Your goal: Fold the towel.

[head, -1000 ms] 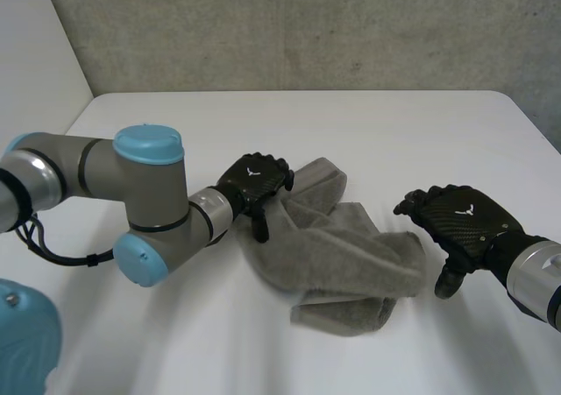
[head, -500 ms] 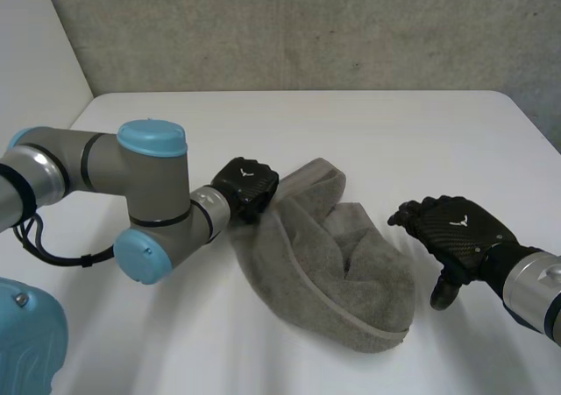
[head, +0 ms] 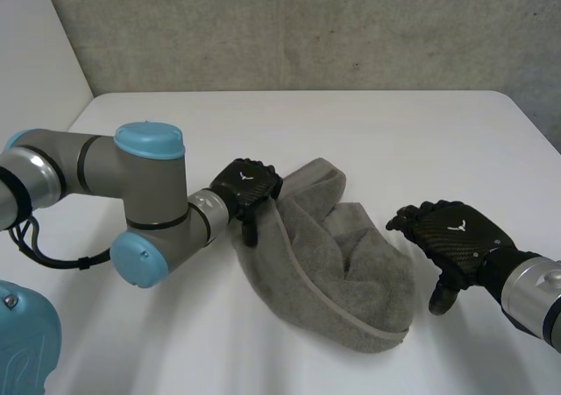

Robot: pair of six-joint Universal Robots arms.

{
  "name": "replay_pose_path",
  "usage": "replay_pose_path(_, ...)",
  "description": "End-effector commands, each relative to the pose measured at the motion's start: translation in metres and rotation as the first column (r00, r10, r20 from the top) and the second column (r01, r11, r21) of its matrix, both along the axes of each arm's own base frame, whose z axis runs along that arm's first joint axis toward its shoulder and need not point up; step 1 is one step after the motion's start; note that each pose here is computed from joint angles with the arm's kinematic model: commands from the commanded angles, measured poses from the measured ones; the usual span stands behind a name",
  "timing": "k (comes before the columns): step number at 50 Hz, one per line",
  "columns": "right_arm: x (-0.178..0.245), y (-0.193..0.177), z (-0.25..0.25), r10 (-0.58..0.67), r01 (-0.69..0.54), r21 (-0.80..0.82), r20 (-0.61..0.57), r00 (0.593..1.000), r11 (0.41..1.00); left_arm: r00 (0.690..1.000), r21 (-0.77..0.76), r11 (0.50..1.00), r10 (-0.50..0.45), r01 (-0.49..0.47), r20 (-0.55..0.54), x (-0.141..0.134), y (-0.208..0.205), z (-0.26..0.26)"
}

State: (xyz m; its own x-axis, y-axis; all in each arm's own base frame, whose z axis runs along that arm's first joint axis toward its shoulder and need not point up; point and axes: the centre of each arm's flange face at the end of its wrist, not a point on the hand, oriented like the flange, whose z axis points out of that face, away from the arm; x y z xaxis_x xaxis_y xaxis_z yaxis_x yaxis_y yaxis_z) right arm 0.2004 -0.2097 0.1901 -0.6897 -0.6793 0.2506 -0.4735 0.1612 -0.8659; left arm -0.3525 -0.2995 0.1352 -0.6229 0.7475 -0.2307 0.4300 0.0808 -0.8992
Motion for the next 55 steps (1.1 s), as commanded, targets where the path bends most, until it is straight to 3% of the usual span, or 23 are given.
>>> replay_pose_path(1, 0.0, 0.0, -0.001, 0.001, -0.001, -0.004, 0.0, 1.0, 1.0, 0.998, -0.032, 0.999, -0.027, 0.028, 0.049, -0.001, 0.001, -0.006)
replay_pose_path(8, 0.0, 0.001, -0.002, 0.001, -0.001, -0.001, -0.002, 1.0, 1.0, 0.993, -0.057, 0.997, -0.049, 0.056, 0.112, 0.0, 0.001, -0.015)
replay_pose_path(33, 0.003, 0.005, -0.004, 0.015, -0.015, 0.005, -0.006, 1.0, 1.0, 0.994, -0.065, 0.996, -0.056, 0.062, 0.096, 0.001, 0.012, 0.019)
replay_pose_path(45, 0.003, 0.006, -0.005, 0.018, -0.018, 0.007, -0.009, 1.0, 1.0, 0.987, -0.066, 0.989, -0.124, 0.132, 0.104, -0.014, 0.03, 0.018)
replay_pose_path(55, 0.005, 0.009, -0.006, 0.031, -0.031, 0.002, -0.009, 0.999, 1.0, 0.972, -0.07, 0.984, -0.151, 0.166, 0.18, -0.015, 0.031, 0.001)
